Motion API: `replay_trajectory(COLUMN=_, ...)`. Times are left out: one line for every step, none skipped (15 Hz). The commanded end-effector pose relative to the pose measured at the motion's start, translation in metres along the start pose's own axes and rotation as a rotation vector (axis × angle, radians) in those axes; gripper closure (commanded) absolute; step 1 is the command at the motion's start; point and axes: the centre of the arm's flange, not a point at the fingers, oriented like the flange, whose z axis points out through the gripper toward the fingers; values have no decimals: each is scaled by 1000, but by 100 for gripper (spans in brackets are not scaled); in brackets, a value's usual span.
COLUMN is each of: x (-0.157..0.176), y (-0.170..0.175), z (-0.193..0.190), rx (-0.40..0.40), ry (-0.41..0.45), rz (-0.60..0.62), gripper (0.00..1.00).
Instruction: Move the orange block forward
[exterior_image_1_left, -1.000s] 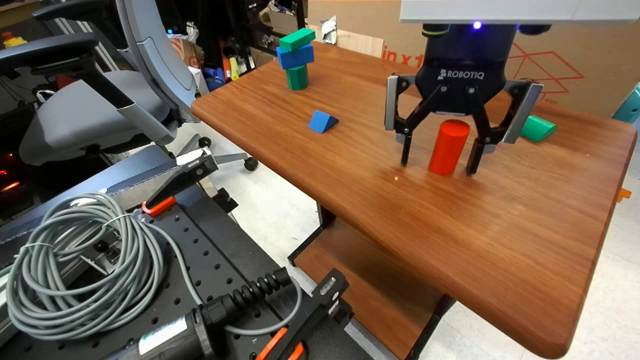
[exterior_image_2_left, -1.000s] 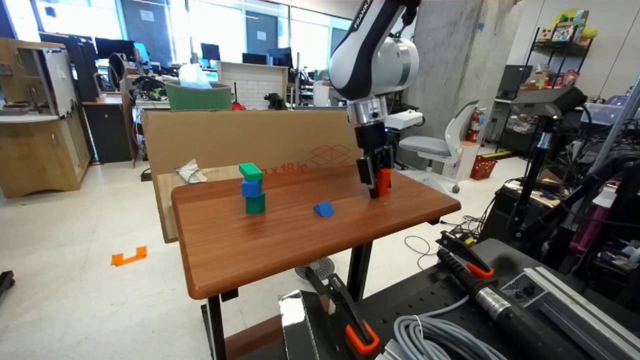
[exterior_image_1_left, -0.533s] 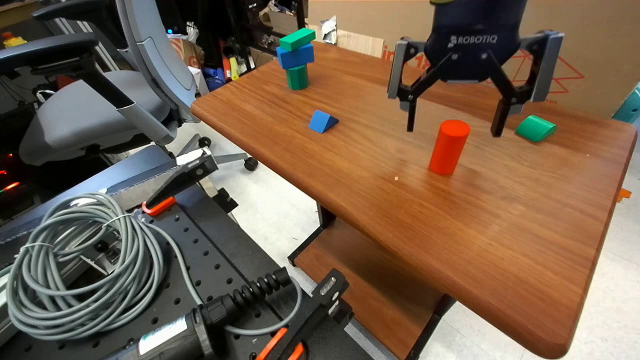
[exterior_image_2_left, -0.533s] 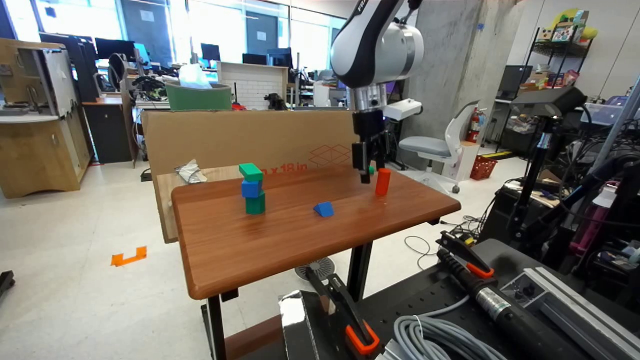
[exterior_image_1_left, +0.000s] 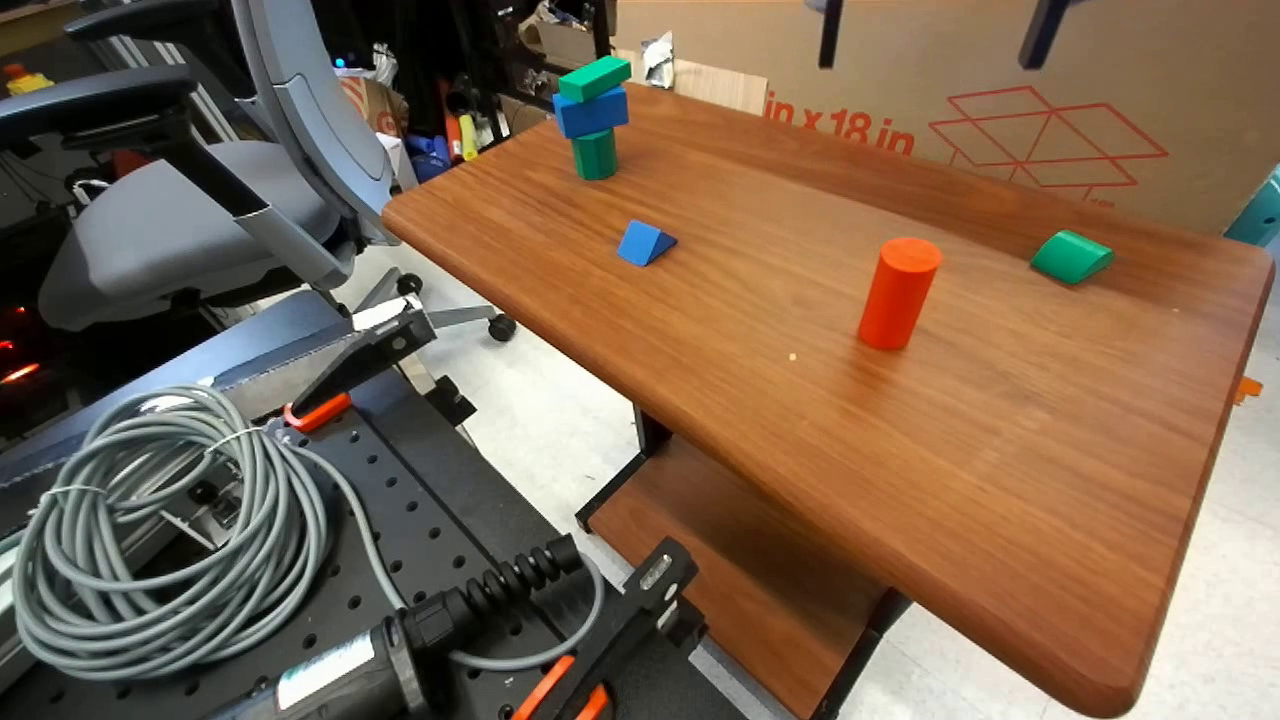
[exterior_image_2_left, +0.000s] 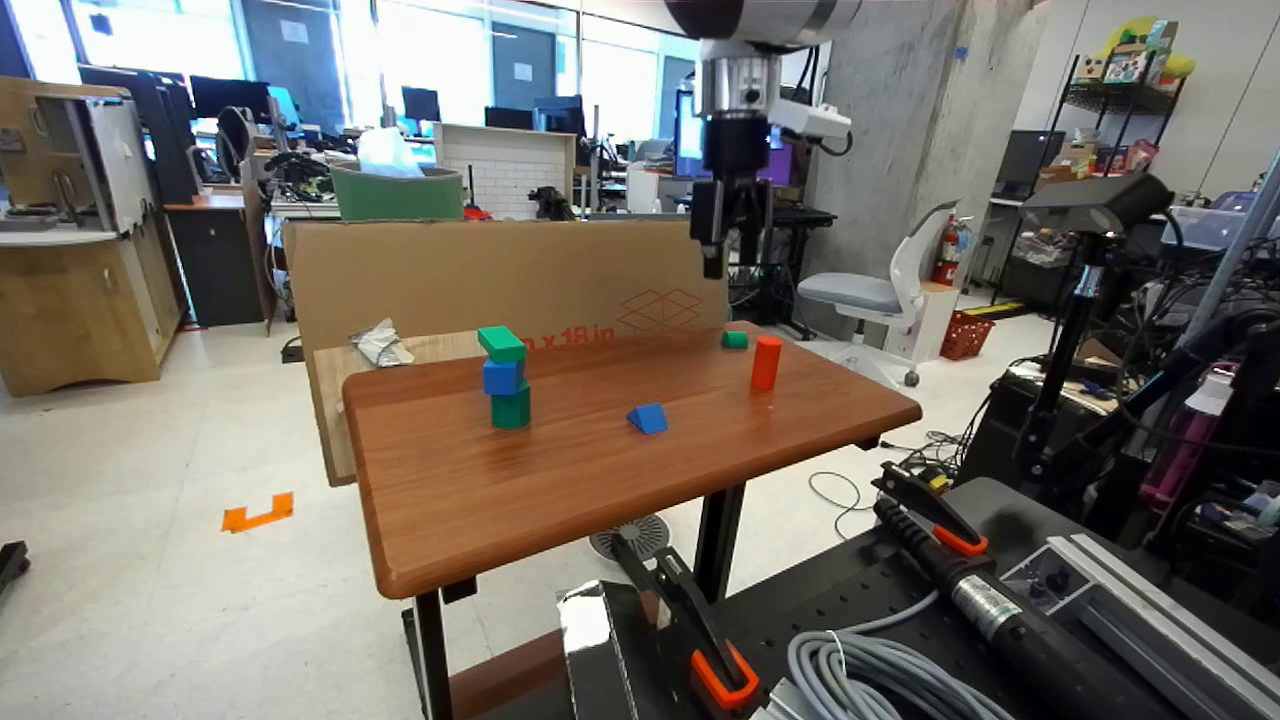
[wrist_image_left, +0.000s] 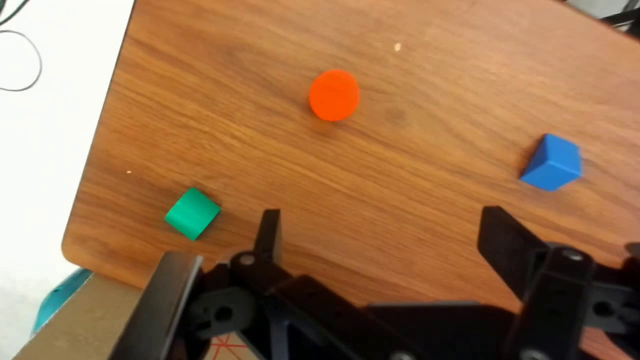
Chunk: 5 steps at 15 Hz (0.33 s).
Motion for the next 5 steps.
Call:
replay_trajectory(x=-14, y=5, z=-54, rx=160, ry=-92, rz=34, gripper=0)
replay_trajectory(x=-10, y=-5, z=-24, rx=84, ry=-55, rz=14, gripper=0)
replay_trajectory(x=-15, y=-6, z=-34, rx=109, ry=-75, rz=23, gripper=0)
replay_trajectory(x=-17, y=-6, z=-40, rx=119, ry=-81, rz=27, gripper=0)
replay_trajectory(x=-18, y=-5, z=-42, rx=122, ry=-84, rz=29, gripper=0)
